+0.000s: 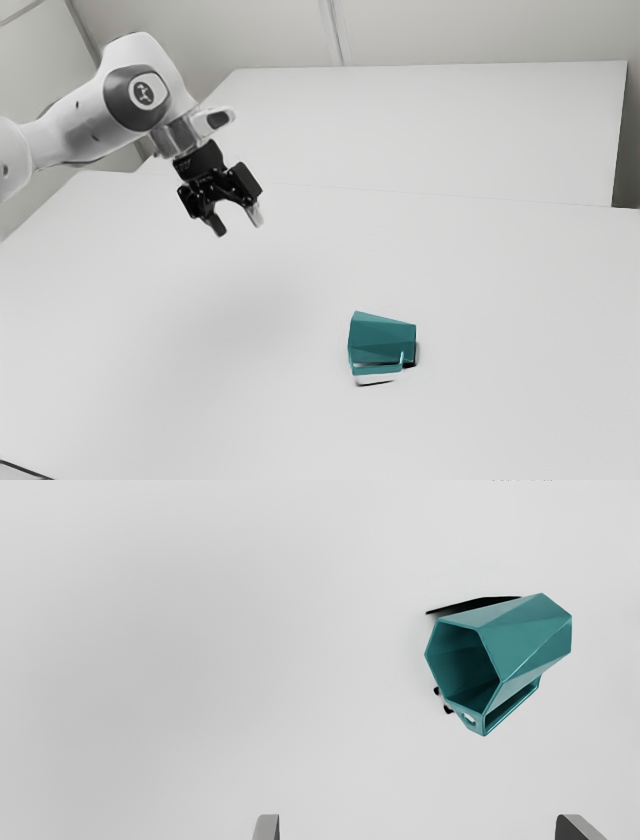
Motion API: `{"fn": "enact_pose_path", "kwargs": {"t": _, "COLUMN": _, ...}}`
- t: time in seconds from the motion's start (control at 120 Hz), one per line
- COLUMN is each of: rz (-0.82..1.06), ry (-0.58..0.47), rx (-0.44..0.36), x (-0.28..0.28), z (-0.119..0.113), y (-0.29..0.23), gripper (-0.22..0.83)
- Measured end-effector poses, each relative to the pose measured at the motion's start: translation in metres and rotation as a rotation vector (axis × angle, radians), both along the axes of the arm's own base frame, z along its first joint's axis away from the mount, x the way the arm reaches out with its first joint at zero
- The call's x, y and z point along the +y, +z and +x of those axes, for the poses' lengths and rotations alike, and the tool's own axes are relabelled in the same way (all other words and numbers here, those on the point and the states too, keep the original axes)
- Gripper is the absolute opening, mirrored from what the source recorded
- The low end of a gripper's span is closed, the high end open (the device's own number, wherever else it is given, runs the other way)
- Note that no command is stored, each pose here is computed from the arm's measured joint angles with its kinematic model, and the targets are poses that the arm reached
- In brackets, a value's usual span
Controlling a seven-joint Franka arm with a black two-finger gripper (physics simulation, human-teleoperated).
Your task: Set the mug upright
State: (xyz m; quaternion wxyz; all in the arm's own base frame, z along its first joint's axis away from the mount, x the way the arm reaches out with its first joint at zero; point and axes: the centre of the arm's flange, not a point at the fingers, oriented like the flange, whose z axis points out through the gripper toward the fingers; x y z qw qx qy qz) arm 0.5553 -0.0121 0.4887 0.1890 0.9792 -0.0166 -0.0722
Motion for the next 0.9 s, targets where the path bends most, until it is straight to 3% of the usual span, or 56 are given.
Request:
{"fn": "enact_pose_path", "kwargs": {"t": 0.367, "rz": -0.165, "ry": 0.125, "rx": -0.029, "x": -0.069, "z": -0.03, "y": -0.12, "gripper": 0.62}}
{"fn": "enact_pose_path", "kwargs": {"t": 0.558, "rz": -0.24, "ry": 0.177, "rx": -0.048, "x": -0.117, "z": -0.03, "y": -0.154, "gripper": 0.61}}
{"fn": "enact_pose_path", "kwargs": {"t": 0.708, "rz": -0.317, "ry": 0.275, "rx": -0.037, "x": -0.115, "z": -0.024, "y": -0.188, "gripper": 0.61}}
{"fn": "enact_pose_path", "kwargs": {"t": 0.9, "rz": -0.344, "ry": 0.266, "rx": -0.053, "x": -0.126, "z": -0.029, "y": -0.2, "gripper": 0.62}}
